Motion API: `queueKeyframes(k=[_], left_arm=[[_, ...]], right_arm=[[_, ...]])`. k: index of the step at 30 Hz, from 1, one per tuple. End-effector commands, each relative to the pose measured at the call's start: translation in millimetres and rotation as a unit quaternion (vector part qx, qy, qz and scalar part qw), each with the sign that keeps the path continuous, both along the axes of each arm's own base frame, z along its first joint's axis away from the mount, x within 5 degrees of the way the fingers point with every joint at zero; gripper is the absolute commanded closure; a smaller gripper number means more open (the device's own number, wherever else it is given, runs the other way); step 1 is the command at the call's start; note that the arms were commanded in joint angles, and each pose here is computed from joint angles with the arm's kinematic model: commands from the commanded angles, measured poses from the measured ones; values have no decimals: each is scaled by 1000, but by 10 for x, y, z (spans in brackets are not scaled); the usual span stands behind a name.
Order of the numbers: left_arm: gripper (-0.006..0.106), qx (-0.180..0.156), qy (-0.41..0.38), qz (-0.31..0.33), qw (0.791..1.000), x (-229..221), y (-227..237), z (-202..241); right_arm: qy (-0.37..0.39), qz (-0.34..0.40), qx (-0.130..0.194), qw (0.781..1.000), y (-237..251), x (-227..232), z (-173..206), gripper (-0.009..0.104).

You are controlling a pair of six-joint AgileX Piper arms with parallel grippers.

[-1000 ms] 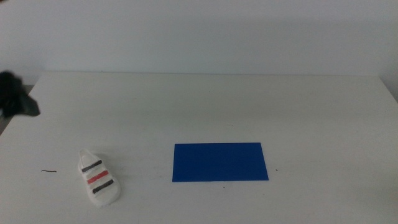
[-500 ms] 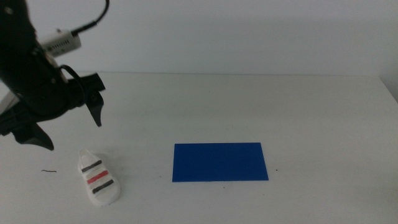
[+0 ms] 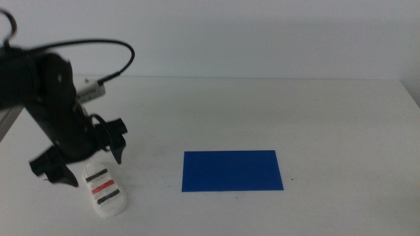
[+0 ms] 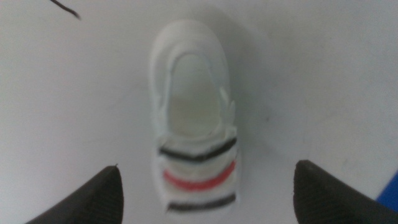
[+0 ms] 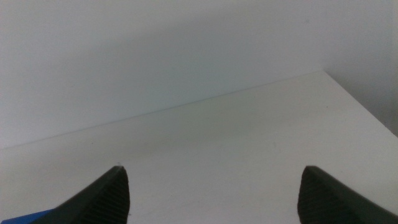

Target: Use one arm to grab the shoe from the table and place it on the mat.

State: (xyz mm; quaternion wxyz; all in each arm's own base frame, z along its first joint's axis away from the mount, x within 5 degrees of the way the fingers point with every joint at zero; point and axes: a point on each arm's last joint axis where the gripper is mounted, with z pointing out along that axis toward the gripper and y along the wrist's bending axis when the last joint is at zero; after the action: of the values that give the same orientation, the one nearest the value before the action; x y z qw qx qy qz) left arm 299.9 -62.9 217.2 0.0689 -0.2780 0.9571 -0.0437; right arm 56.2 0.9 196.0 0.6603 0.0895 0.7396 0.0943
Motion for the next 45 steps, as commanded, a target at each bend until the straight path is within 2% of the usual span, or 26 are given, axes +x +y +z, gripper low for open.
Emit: queueKeyframes(k=[1,6,12,15,18,22,25,27,32,39,45], left_arm=[[7,-22,-26,19,999,-24,-35,-127],[7,-23,-28,39,999,-52,-23,-364],[7,-10,12,38,999,-25,-25,-591],[13,-4,16,23,1000,-15,-22,-626],[30,-1,17,11,1000,-18,-20,-626],[66,-11,31,16,999,-23,-46,-599],[91,-20,30,-14,999,46,-183,-453],[101,-21,25,-41,999,93,-365,-313],[102,-13,9,-117,993,312,-923,-30],[101,-4,28,-209,977,478,-1812,-46],[101,14,28,-283,959,486,-2102,-136]], right_arm=[[-6,0,-4,1000,-1,-2,3,16],[-6,0,-4,1000,-1,-2,3,16],[-6,0,-4,1000,-1,-2,3,16],[-6,0,-4,1000,-1,-2,3,16],[-6,0,-4,1000,-1,-2,3,16],[-6,0,-4,1000,-1,-2,3,16],[-6,0,-4,1000,-1,-2,3,16],[-6,0,-4,1000,-1,-2,3,16],[-6,0,-4,1000,-1,-2,3,16],[-6,0,-4,1000,-1,-2,3,16],[-6,0,-4,1000,-1,-2,3,16]])
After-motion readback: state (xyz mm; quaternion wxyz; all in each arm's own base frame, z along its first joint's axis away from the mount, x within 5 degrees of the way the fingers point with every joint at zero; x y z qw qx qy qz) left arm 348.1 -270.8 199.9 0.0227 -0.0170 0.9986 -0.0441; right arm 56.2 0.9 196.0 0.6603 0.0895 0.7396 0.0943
